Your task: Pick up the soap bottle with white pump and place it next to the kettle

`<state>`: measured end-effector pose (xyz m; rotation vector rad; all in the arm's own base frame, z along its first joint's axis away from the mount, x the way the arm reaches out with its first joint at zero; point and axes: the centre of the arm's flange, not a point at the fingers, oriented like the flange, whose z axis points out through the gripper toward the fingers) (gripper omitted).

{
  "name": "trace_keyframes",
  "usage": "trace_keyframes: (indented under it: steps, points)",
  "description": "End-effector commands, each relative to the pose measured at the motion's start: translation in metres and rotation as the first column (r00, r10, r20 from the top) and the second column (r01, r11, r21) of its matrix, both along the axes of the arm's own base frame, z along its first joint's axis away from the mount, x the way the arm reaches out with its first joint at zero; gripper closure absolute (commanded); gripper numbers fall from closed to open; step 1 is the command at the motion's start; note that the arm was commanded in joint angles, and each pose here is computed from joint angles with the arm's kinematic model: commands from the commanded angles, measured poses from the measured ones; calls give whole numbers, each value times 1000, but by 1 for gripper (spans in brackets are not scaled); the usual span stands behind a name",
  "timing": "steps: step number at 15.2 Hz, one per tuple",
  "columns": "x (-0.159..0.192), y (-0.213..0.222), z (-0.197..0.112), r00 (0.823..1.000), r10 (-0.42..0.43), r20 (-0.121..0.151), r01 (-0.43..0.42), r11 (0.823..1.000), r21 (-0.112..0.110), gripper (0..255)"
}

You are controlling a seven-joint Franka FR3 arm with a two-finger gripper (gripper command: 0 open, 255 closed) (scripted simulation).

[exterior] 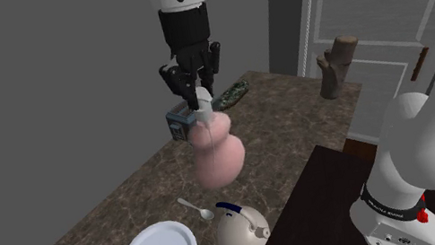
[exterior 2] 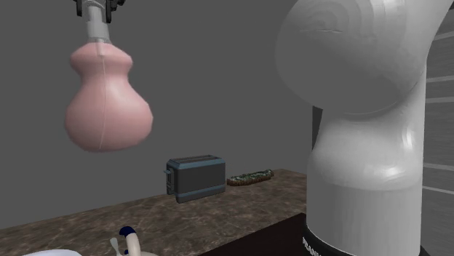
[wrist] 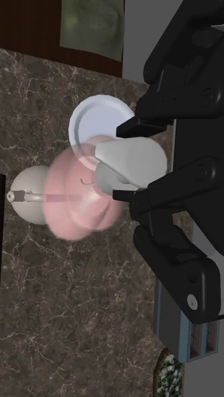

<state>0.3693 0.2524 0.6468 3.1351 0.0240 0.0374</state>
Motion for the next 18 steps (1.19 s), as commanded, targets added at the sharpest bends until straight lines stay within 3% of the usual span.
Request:
trace_keyframes:
  steps: [1, 13, 18]
  points:
    - [-10, 25, -1, 1000, -1, 1, 1, 1000, 1, 255]
    - [-74, 167, -1, 1000, -1, 1, 1, 1000, 1, 255]
    - [-74, 167, -27, 1000, -1, 1, 1, 1000, 1, 255]
